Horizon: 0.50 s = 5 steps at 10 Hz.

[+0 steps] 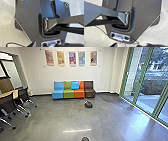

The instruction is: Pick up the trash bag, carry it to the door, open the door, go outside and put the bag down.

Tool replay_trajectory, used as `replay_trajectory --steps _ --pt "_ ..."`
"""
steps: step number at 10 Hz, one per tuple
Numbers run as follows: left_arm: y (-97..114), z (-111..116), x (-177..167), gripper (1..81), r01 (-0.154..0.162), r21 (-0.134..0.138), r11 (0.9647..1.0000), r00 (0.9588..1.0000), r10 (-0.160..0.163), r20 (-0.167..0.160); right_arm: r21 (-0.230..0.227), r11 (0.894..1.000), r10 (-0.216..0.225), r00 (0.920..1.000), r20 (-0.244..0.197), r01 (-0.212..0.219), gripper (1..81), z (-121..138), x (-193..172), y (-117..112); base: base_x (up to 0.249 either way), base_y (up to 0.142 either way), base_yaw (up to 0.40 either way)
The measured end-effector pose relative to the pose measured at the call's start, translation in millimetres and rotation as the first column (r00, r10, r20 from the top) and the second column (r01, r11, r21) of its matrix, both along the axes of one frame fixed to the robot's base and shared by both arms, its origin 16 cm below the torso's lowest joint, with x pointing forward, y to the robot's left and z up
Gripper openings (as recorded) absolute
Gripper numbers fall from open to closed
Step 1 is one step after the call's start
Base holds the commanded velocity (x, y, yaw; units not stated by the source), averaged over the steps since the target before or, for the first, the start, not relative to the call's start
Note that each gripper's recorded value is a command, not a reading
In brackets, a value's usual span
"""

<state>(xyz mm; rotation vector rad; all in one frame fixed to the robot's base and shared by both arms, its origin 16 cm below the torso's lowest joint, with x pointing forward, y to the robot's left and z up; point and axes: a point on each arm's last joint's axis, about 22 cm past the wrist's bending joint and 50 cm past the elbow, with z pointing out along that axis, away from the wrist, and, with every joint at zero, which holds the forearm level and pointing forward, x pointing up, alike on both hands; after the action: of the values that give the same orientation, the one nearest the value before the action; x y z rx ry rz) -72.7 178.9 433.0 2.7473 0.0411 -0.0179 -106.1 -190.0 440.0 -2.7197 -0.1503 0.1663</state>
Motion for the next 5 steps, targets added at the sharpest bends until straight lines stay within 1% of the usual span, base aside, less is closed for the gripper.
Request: replay_trajectory --steps 1,2,3,4,5 --pt "-1.5 -0.2 9.0 81.1 -0.003 -0.002 1.0 0.9999 0.003 0.015 -0.001 1.0 -0.002 0.9999 0.012 0.002 81.1 -1.0 8.5 -0.3 0.1 0.0 0.0" --pt "-0.9 -0.4 14.1 81.1 -0.004 0.0 1.0 0.9997 0.004 0.022 0.0 1.0 -0.004 0.9999 0.017 0.004 81.1 -1.1 10.3 0.0 0.112 0.0 0.0" --pt "-0.9 -0.3 7.9 81.1 -0.004 0.0 1.0 1.0 0.004 0.008 0.0 1.0 -0.003 1.0 0.002 0.003 81.1 -0.4 3.4 -0.3 0.114 0.0 0.0" --pt "-1.1 0.1 -3.9 81.1 -0.004 -0.001 1.0 0.9998 0.004 -0.019 0.0 1.0 -0.004 0.9997 -0.025 0.004 81.1 1.1 -8.1 -0.1 0.114 0.0 0.0" --pt "-0.9 1.1 -17.2 81.1 -0.004 0.0 1.0 0.9986 0.004 -0.052 0.0 1.0 -0.004 0.9984 -0.057 0.004 81.1 3.2 -20.9 -0.3 0.114 0.0 0.0"
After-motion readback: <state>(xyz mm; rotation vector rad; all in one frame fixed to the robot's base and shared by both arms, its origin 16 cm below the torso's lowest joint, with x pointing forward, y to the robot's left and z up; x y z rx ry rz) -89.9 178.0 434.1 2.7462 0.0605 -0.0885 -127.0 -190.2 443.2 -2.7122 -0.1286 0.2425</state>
